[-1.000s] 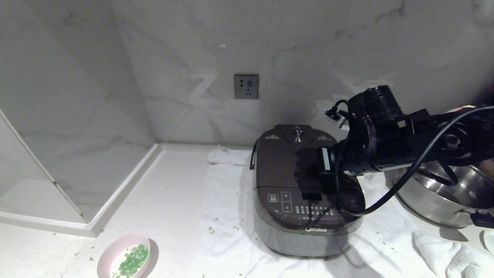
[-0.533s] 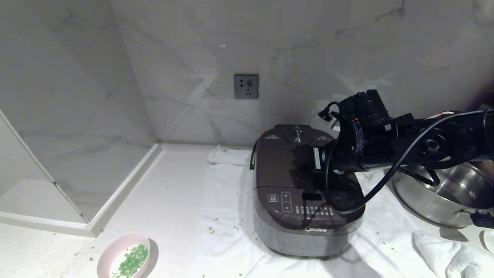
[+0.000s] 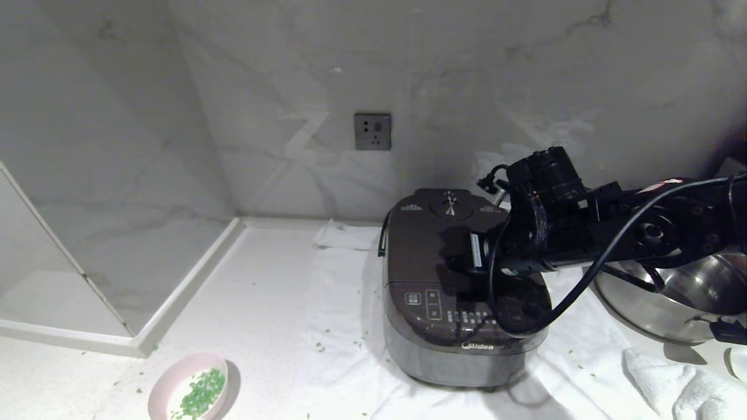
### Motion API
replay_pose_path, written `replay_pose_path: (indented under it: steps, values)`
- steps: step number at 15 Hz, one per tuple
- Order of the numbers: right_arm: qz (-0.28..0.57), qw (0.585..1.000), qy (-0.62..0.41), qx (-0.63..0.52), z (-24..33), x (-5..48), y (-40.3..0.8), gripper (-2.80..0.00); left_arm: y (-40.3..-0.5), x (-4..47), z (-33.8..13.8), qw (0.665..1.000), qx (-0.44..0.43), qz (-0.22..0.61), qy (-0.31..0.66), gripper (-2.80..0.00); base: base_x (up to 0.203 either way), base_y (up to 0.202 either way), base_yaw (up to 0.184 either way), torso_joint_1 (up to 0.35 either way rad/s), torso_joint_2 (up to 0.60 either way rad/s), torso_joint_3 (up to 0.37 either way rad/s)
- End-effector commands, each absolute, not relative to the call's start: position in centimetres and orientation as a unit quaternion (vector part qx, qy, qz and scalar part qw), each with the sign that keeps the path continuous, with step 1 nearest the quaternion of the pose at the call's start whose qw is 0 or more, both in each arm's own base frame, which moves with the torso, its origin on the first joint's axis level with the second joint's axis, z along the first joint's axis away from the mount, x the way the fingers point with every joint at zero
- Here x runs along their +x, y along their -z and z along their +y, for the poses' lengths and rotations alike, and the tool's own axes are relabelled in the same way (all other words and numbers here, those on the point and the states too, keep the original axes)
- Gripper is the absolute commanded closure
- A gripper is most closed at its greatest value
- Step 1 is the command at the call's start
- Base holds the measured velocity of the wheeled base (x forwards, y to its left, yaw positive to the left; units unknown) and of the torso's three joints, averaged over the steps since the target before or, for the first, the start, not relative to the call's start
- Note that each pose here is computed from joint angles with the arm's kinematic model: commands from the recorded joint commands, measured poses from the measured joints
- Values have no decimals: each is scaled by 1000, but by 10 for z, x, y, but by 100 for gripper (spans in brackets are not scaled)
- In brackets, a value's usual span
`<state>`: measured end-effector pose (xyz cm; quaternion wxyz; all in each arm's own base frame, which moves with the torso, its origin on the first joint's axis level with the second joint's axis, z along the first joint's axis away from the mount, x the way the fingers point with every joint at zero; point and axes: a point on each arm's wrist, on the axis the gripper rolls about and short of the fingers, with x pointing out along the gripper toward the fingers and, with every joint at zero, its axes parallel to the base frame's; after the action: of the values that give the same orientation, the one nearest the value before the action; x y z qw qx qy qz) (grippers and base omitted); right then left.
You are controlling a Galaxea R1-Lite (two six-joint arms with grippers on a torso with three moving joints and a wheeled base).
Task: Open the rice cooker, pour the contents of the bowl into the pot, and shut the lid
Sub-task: Open the rice cooker
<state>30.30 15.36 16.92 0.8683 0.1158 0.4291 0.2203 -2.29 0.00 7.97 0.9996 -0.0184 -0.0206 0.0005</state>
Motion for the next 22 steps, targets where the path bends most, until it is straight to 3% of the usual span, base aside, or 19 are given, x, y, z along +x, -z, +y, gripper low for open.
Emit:
replay_pose_path:
  steps: [1,7,15,22]
  values:
    - [443,863,-214,117,151,300,-162,0,-75,-22,0,1000,-18,-13,-1,0,0,0,0,0,0,0]
    - [402,878,-228,126,147,292,-187,0,-75,-22,0,1000,-18,-13,-1,0,0,0,0,0,0,0]
    - [260,890,-359,104,169,177,-281,0,-75,-22,0,1000,-18,-13,-1,0,0,0,0,0,0,0]
    - [230,903,-351,93,138,132,-292,0,-75,-22,0,1000,-18,-13,-1,0,0,0,0,0,0,0]
